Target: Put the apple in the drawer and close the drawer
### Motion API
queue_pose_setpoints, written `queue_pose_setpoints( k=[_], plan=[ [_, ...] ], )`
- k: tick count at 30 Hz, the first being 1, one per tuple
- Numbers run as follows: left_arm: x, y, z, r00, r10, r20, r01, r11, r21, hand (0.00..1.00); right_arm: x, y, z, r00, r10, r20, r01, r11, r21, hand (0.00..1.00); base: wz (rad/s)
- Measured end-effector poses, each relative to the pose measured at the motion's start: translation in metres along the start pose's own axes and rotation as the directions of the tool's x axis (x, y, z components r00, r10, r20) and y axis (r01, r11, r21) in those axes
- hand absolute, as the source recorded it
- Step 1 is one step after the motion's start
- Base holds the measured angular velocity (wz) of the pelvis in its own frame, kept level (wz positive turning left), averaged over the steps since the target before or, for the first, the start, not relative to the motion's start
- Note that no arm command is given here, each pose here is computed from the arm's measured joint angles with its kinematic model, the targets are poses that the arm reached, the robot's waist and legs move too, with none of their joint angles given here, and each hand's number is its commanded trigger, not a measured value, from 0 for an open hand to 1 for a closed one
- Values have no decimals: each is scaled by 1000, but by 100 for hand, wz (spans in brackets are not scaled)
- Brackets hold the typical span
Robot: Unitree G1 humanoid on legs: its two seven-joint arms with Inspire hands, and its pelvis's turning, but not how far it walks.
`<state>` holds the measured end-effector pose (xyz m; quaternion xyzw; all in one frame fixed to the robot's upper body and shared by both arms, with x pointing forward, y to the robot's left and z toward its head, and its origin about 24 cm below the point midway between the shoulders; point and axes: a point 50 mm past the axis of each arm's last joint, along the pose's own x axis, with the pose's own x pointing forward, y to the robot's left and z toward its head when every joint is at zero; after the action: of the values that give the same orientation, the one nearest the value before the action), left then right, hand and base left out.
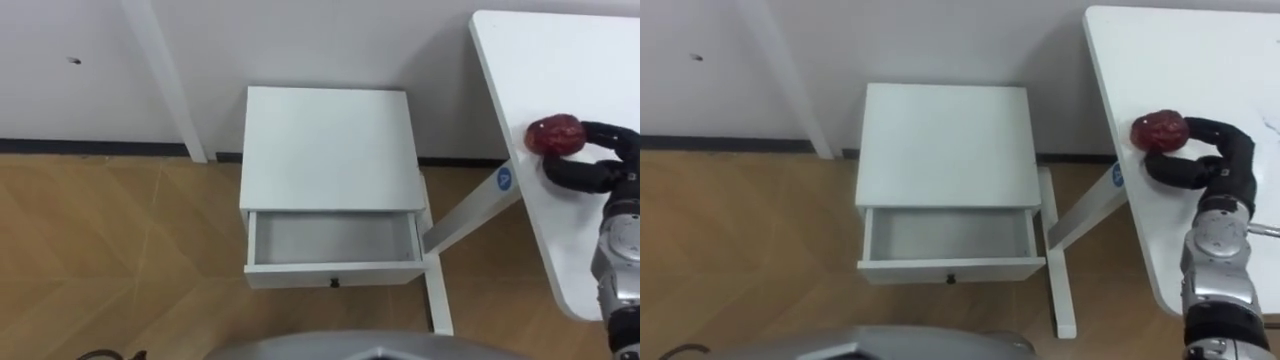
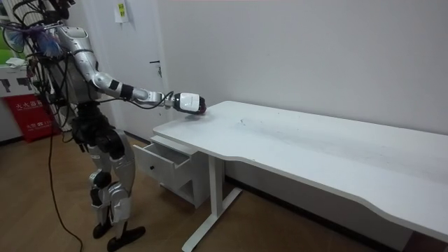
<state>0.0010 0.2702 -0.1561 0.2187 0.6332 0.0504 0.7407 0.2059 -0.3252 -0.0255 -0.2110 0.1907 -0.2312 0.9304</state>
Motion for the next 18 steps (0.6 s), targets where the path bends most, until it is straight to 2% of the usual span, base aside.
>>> queue_pose_setpoints(
  k=[6,11,14,18],
  plan=[
    [1,1,8,1000,4,20,-4,1000,1,0,-5,24,23,980,157,124,-131,973,-192,100,2],
    [2,2,14,999,16,36,-16,1000,0,0,-12,41,35,956,243,163,-201,951,-235,100,0],
    [2,1,15,999,14,38,-14,1000,2,0,-21,52,54,924,286,252,-227,944,-241,100,0],
    [2,-2,14,999,0,40,-1,1000,30,0,-30,62,62,896,334,292,-263,930,-257,100,0]
  ],
)
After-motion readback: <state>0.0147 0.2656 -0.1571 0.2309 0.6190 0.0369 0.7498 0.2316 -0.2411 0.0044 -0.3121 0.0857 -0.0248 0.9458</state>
